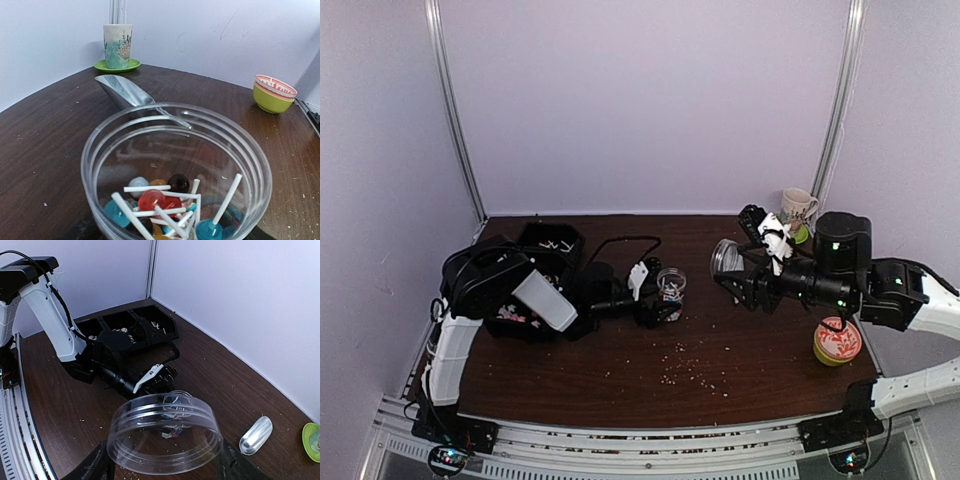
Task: Pack the candies
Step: Hold the packing bottle at the center of the board, then place the bottle lid on the packing bottle.
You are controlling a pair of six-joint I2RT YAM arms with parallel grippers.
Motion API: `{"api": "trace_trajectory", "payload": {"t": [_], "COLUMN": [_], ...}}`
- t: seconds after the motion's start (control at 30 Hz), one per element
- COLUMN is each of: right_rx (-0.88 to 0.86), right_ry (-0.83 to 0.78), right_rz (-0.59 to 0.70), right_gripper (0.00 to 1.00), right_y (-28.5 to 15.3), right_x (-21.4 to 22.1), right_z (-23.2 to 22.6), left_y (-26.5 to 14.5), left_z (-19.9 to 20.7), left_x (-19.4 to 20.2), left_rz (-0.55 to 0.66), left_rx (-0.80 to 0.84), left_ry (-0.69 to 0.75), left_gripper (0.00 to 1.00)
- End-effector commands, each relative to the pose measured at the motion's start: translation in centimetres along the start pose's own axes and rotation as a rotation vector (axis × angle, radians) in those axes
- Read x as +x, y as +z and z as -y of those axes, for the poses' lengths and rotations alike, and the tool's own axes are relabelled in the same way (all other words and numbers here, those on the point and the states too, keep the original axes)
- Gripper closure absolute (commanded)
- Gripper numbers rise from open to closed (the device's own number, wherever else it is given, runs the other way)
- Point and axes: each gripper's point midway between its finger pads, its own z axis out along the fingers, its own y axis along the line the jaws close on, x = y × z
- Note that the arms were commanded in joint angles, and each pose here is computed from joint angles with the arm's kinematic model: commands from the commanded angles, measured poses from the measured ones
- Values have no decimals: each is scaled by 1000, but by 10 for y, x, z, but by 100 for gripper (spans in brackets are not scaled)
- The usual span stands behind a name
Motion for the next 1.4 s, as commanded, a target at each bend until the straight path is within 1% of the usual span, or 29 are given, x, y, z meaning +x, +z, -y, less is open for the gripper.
{"api": "trace_trajectory", "payload": {"t": [0.0, 0.2, 0.43, 0.7, 0.9, 1.03, 1.2, 1.37], "right_rx": [58, 80, 70, -49, -116, -139, -159, -178], "right_ry": [20, 23, 2, -32, -38, -37, -52, -75], "right_rz": [-41, -123, -226, -384, -492, -551, -632, -728], "right_gripper": [37, 37, 37, 36, 36, 35, 36, 35], "right_y": [-1, 3, 9, 19, 27, 36, 49, 59], "right_x": [-3, 3, 10, 28, 49, 58, 69, 80], "right_z": [14, 22, 25, 6, -7, -12, -16, -19], "left_y": [-1, -9, -8, -17, -24, -28, -33, -30], "left_z": [5, 20, 60, 103, 104, 100, 97, 97], "left_x": [1, -1, 6, 9, 11, 14, 12, 13], "left_rz": [-3, 7, -25, -23, -5, -1, 20, 29], "left_rx": [37, 80, 144, 231, 212, 185, 155, 159], "left_ry": [21, 27, 78, 113, 109, 106, 110, 111], "left_gripper": [27, 36, 34, 29, 21, 18, 18, 18]}}
